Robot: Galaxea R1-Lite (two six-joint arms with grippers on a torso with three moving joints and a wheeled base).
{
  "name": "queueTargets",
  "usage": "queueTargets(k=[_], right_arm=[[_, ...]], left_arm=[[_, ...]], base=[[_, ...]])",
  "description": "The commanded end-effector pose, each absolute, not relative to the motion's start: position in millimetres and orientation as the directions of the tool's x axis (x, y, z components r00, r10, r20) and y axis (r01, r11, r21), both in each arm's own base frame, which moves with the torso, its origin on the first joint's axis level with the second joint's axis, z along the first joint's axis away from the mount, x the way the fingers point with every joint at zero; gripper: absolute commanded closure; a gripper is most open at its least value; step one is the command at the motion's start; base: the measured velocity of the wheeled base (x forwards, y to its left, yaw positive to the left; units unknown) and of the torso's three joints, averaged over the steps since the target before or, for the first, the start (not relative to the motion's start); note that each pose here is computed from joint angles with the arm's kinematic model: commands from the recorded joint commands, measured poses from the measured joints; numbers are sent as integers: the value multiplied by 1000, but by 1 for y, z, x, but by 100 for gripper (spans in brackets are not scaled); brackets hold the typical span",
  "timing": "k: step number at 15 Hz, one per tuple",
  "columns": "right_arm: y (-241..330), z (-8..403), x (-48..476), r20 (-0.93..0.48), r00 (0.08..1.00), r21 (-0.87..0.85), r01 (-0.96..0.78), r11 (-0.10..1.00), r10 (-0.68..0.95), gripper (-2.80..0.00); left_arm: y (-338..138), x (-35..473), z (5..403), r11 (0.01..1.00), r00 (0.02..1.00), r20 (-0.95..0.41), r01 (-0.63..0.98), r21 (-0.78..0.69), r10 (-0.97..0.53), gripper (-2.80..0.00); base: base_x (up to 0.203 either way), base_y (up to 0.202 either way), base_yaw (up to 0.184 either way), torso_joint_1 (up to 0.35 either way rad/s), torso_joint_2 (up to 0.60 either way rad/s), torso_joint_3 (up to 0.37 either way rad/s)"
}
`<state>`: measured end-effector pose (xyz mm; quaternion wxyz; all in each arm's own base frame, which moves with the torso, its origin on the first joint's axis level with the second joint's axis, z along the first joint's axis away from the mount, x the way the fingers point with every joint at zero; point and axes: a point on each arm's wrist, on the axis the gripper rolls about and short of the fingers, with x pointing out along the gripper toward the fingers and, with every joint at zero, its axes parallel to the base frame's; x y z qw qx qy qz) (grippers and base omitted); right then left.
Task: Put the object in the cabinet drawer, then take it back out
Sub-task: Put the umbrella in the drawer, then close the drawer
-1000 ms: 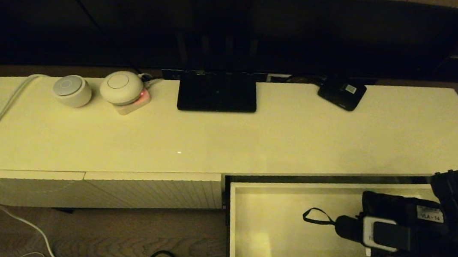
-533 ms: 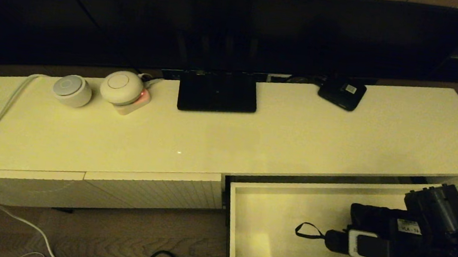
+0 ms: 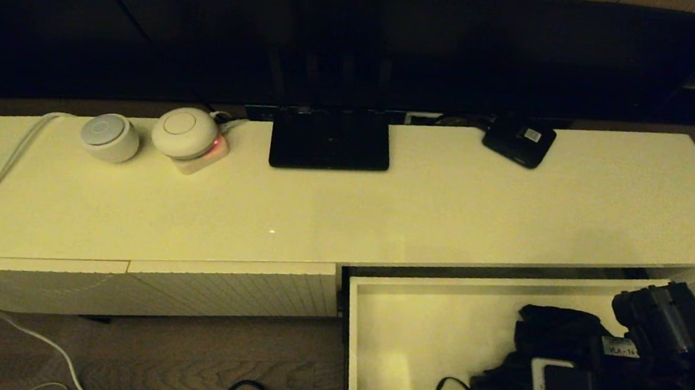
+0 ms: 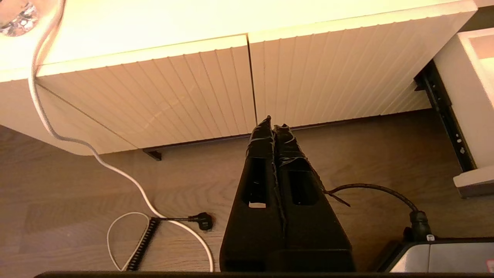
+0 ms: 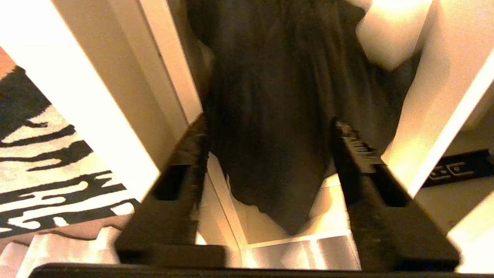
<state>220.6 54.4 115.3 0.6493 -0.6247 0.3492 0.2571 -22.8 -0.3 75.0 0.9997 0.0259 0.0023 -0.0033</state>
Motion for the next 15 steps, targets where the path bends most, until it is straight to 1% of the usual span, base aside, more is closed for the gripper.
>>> queueTargets(k=[1,3,7,9,10,12,13,15], right_arm=[[55,121,221,-757,647,-654,-752,87,-95,-280],[55,126,220,-732,676,-681,-726,97,-85,-280],[58,166,199,-612,790,-784,-603,150,-22,-280],[56,181,183,-566,825,-811,-558,177,6,-280],[57,184,174,-568,823,-806,-561,186,21,-280],[54,184,153,-615,788,-771,-610,186,34,-280],[52,184,143,-632,774,-756,-627,185,38,0],[52,179,128,-652,756,-741,-653,158,64,0]], left_arm=[[0,-23,74,999,1000,-8,7,52,-6,0],[0,-23,74,999,1000,-8,7,53,-6,0],[0,-23,74,999,1000,-8,7,54,-6,0],[0,-23,74,999,1000,-8,7,53,-6,0],[0,-23,74,999,1000,-8,7,52,-6,0],[0,-23,74,999,1000,-8,7,52,-6,0],[0,-23,74,999,1000,-8,7,54,-6,0],[0,-23,74,999,1000,-8,7,52,-6,0]], base=[[0,0,0,0,0,0],[0,0,0,0,0,0],[0,0,0,0,0,0],[0,0,0,0,0,0],[0,0,0,0,0,0],[0,0,0,0,0,0],[0,0,0,0,0,0],[0,0,0,0,0,0]])
